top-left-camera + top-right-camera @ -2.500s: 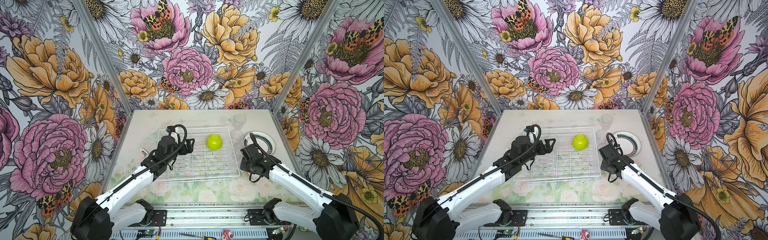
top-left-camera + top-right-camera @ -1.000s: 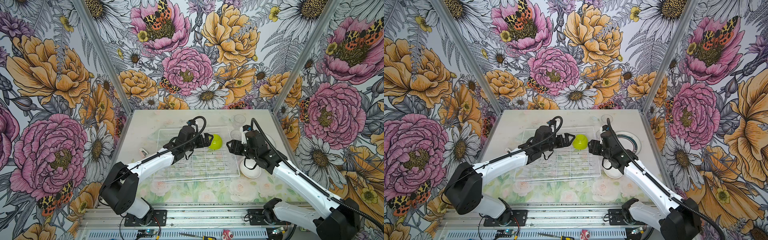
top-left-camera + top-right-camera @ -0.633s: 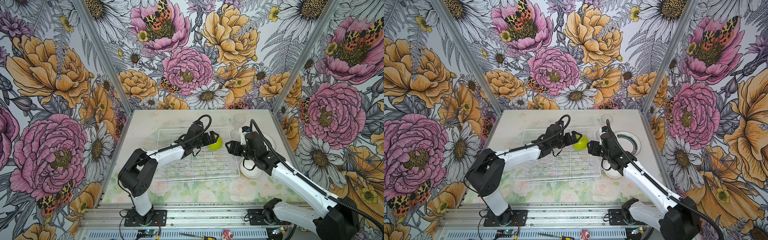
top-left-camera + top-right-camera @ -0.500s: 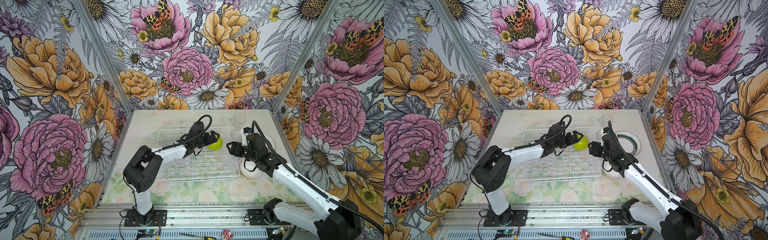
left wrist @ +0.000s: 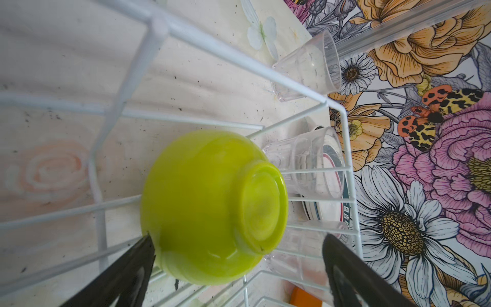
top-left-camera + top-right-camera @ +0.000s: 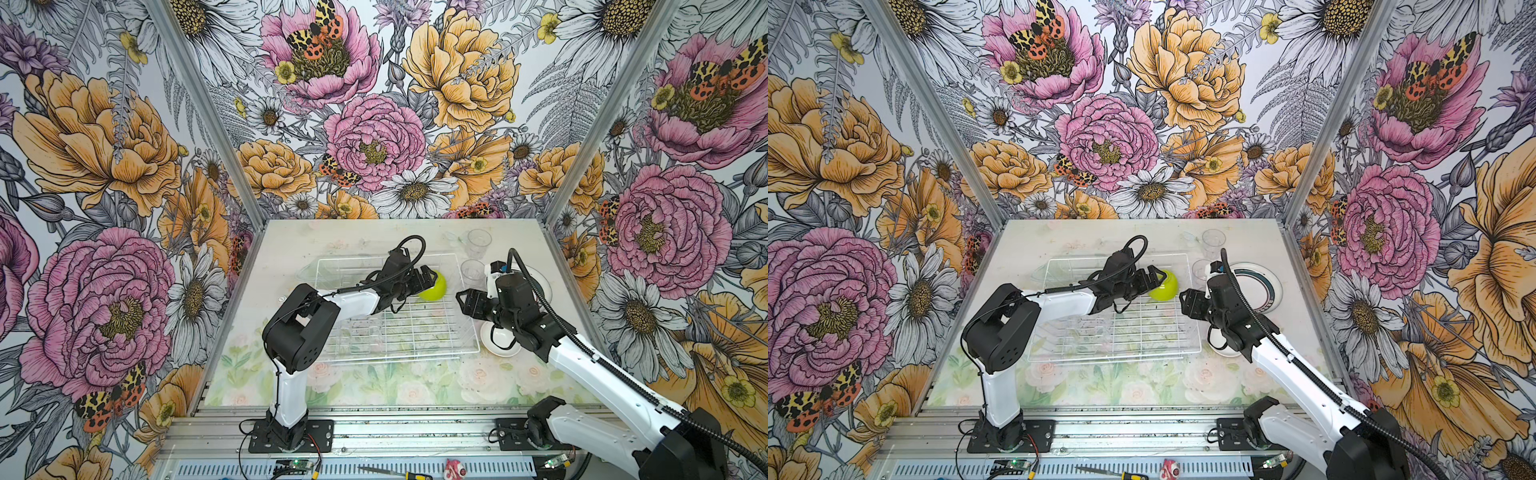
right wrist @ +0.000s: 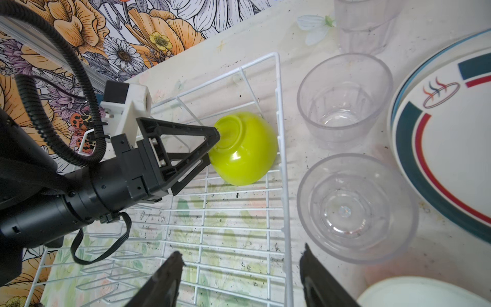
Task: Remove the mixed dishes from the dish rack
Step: 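Raise the right gripper while the left reaches down to the lime-green bowl, then close the left gripper on the lime-green bowl rim and lift it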
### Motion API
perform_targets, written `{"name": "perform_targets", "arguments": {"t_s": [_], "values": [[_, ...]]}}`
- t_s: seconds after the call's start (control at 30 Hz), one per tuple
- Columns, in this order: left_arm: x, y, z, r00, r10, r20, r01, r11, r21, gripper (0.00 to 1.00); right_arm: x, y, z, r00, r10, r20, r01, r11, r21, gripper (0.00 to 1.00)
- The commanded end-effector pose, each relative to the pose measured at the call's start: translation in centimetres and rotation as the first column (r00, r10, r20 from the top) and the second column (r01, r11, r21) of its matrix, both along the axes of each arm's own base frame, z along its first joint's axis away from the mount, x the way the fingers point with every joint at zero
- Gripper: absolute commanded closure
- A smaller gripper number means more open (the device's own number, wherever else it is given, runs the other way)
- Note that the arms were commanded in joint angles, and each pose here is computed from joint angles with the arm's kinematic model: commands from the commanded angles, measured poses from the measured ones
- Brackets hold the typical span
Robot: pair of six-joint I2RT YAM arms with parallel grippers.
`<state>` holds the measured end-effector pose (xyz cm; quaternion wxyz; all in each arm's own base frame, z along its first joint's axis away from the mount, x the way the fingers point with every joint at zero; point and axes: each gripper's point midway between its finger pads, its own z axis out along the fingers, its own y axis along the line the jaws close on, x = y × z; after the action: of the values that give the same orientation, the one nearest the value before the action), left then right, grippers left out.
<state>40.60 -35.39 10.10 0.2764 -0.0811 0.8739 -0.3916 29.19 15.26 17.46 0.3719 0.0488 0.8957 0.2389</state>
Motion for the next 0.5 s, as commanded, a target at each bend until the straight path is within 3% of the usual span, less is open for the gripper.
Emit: {"name": "perform_targets", "arguments": {"t_s": [0.0, 0.2, 0.47], "values": [[0.9, 0.3, -0.7, 1.0, 0.018, 0.022, -0.019, 0.999, 0.047, 0.01, 0.3, -0.2, 0.5, 1.0, -0.008, 0.023, 0.008, 1.0, 0.011, 0.29], [1.1, 0.8, -2.2, 0.999, 0.03, 0.021, -0.032, 0.989, 0.146, 0.01, 0.4, -0.3, 0.2, 1.0, -0.011, 0.015, 0.011, 1.0, 0.007, 0.29], [1.4, -0.1, -3.5, 1.0, 0.015, -0.012, -0.014, 0.994, 0.104, 0.01, 0.4, -0.6, -0.1, 1.0, -0.022, 0.009, 0.022, 1.0, 0.005, 0.29]]}}
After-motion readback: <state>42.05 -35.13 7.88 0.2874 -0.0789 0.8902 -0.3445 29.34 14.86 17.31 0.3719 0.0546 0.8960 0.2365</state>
